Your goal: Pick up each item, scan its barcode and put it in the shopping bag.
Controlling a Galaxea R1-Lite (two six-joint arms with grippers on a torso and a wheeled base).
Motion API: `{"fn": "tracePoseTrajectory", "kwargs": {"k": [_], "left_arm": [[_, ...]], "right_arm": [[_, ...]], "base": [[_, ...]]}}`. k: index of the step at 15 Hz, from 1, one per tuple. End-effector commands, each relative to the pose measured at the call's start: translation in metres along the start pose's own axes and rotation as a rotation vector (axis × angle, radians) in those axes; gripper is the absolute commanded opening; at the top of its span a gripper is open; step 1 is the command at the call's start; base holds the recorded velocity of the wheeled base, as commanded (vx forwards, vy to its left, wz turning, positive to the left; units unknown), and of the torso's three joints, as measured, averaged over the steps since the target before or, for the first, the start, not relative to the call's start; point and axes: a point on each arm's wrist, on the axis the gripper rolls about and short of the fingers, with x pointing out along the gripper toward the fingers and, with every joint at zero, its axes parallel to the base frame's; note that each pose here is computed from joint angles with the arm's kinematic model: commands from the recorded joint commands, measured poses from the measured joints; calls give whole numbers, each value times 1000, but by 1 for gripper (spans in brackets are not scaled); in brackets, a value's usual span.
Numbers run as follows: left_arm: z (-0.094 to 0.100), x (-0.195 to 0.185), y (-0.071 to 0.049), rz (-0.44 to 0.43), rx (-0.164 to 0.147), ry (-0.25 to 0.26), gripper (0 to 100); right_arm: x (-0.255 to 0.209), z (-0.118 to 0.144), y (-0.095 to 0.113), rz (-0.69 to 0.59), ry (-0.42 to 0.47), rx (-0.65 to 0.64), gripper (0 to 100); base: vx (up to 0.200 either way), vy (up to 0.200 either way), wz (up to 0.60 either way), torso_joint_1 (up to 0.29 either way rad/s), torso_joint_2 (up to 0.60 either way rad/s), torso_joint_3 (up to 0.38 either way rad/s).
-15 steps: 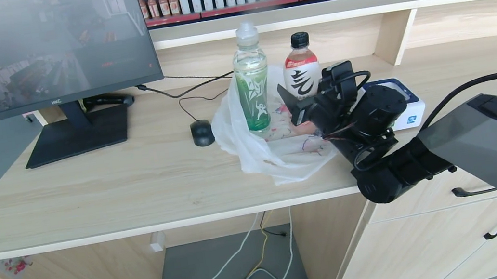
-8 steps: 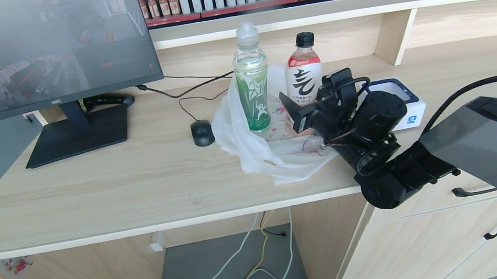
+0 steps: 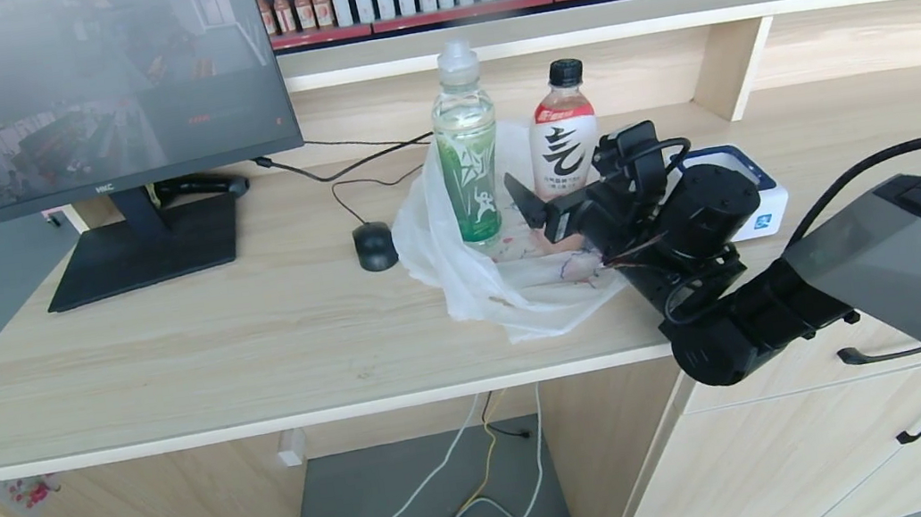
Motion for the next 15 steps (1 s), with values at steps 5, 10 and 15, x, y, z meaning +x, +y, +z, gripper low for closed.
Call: {"fn": "tracePoseTrajectory", "kwargs": {"k": [5,10,15], "left_arm": [[0,0,0,0,0,-1,100],[0,0,0,0,0,-1,100],[0,0,0,0,0,-1,100]], "right_arm": [[0,4,-1,-2,-6,-1,100],[-4,12,-2,-2,-9,-1,100],[-31,66,-12,-8,-33,-1,100]], "base": [[0,0,0,0,0,0],[0,0,0,0,0,0],[0,0,0,0,0,0]]}}
